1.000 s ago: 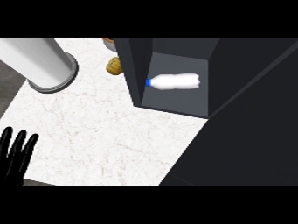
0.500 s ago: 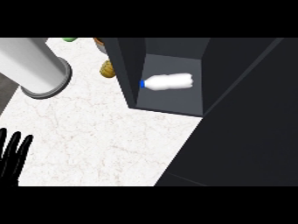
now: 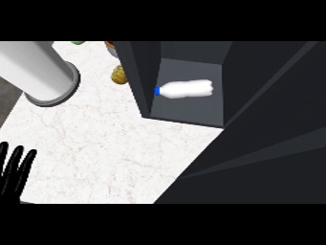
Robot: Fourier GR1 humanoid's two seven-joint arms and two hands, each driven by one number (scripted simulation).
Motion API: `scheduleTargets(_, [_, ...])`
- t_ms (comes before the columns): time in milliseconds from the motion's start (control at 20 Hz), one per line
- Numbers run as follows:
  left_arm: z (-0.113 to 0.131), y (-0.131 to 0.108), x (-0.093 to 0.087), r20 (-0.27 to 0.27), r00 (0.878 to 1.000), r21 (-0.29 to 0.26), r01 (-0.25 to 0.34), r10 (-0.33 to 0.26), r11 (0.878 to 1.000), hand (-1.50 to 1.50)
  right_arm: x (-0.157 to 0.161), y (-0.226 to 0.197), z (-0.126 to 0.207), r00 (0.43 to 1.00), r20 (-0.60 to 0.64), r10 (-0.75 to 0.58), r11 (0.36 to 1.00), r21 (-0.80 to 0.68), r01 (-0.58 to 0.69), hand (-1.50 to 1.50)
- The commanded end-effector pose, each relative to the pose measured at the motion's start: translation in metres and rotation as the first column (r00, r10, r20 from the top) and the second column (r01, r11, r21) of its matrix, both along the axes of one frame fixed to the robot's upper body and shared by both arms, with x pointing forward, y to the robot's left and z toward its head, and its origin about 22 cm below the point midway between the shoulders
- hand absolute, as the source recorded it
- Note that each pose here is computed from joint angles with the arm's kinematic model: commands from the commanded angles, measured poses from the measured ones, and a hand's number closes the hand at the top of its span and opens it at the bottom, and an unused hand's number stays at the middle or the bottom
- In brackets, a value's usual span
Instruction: Pick up the bottled water, place it into the cabinet and close the cabinet
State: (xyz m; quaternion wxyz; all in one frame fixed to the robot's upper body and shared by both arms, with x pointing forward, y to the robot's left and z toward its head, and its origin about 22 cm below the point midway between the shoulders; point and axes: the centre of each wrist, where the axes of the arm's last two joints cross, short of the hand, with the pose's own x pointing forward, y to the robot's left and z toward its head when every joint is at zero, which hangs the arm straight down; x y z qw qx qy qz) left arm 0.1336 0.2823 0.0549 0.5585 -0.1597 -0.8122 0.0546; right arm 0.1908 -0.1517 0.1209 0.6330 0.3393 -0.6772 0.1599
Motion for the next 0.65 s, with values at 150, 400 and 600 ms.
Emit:
scheduleTargets(150, [0.002,0.001,0.002,0.003,1.000,-0.012,0.027,-0.027,1.000,-1.50,0.077,0.035,0.010,0.977,-0.086,-0.197,0.980,0.025,0.200,1.50])
scheduleTargets(400, [-0.003,0.003,0.004,-0.005,1.000,-0.007,0.018,-0.018,1.000,-1.50,0.136,0.063,0.030,0.963,-0.143,-0.229,0.973,0.004,0.232,1.50])
scheduleTargets(600, [-0.008,0.004,0.004,-0.010,1.000,-0.013,-0.014,0.013,1.000,-1.50,0.170,0.088,0.050,0.966,-0.138,-0.218,0.975,0.016,0.222,1.50])
